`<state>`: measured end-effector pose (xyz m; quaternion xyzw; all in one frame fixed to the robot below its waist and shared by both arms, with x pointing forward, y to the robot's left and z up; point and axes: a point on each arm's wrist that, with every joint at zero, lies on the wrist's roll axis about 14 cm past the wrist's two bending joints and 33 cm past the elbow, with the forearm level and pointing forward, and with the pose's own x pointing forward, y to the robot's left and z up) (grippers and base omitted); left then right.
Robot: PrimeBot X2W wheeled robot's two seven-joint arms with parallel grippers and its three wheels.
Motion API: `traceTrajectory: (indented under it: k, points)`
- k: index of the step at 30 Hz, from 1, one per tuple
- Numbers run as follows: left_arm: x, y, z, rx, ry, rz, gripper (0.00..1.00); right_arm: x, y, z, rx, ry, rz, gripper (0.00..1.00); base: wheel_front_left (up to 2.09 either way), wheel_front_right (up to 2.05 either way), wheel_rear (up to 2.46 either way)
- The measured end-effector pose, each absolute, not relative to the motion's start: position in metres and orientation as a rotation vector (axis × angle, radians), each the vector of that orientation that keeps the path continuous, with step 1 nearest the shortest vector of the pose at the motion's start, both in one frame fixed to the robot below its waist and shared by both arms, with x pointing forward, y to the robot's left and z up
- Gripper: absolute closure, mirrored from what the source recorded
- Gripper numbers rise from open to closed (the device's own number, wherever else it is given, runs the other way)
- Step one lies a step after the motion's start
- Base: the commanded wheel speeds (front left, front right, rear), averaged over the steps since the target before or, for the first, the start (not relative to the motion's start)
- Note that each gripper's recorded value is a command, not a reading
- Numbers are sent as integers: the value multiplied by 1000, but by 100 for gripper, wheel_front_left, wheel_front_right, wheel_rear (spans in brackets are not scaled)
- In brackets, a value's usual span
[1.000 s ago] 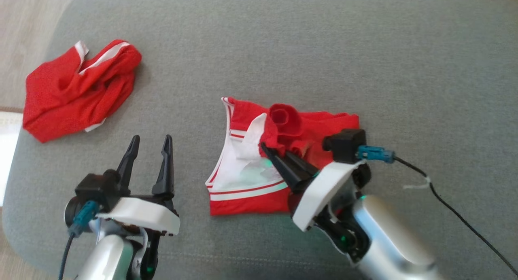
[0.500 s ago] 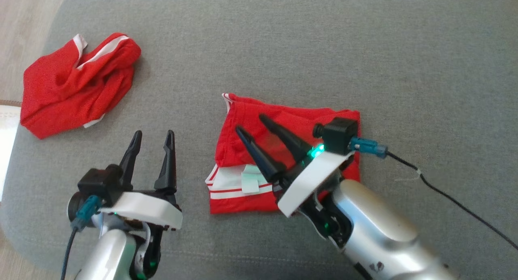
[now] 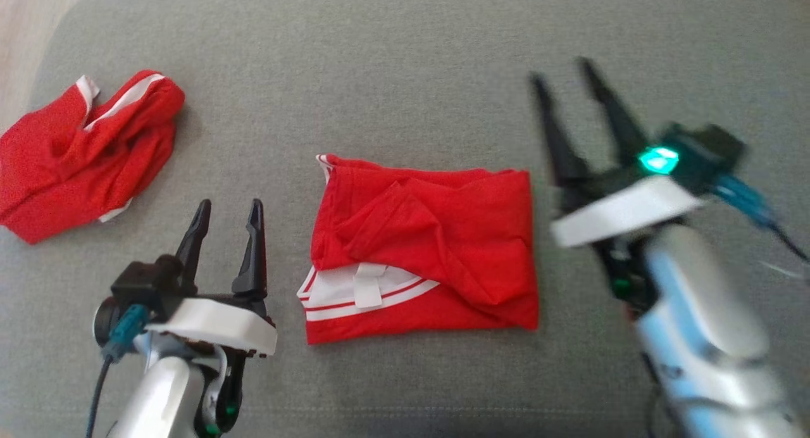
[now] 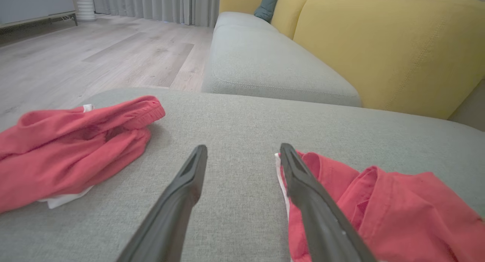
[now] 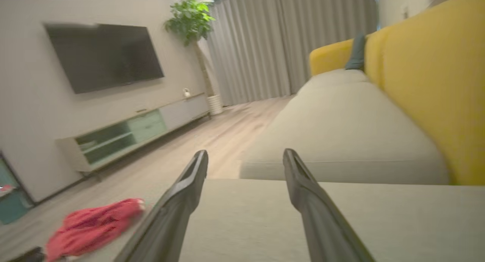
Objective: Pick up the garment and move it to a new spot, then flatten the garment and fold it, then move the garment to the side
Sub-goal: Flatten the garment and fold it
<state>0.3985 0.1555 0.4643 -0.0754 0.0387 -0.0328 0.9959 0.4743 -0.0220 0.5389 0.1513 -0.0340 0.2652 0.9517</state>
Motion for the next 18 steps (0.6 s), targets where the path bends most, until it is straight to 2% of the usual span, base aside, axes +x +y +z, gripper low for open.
traceTrajectory:
  k: [5, 8, 12, 18]
  points:
    - [402, 152, 470, -149, 59, -82, 0, 462, -112, 503, 167, 20, 309, 0, 0, 0, 0]
    - [403, 153, 471, -145, 55, -83, 0, 445, -143, 489, 132, 72, 221, 0, 0, 0, 0]
    - [405, 156, 475, -134, 42, -80, 0, 428, -162, 490, 120, 92, 160, 0, 0, 0, 0]
    - [406, 156, 480, -126, 28, -86, 0, 409, -162, 486, 136, 129, 144, 0, 0, 0, 0]
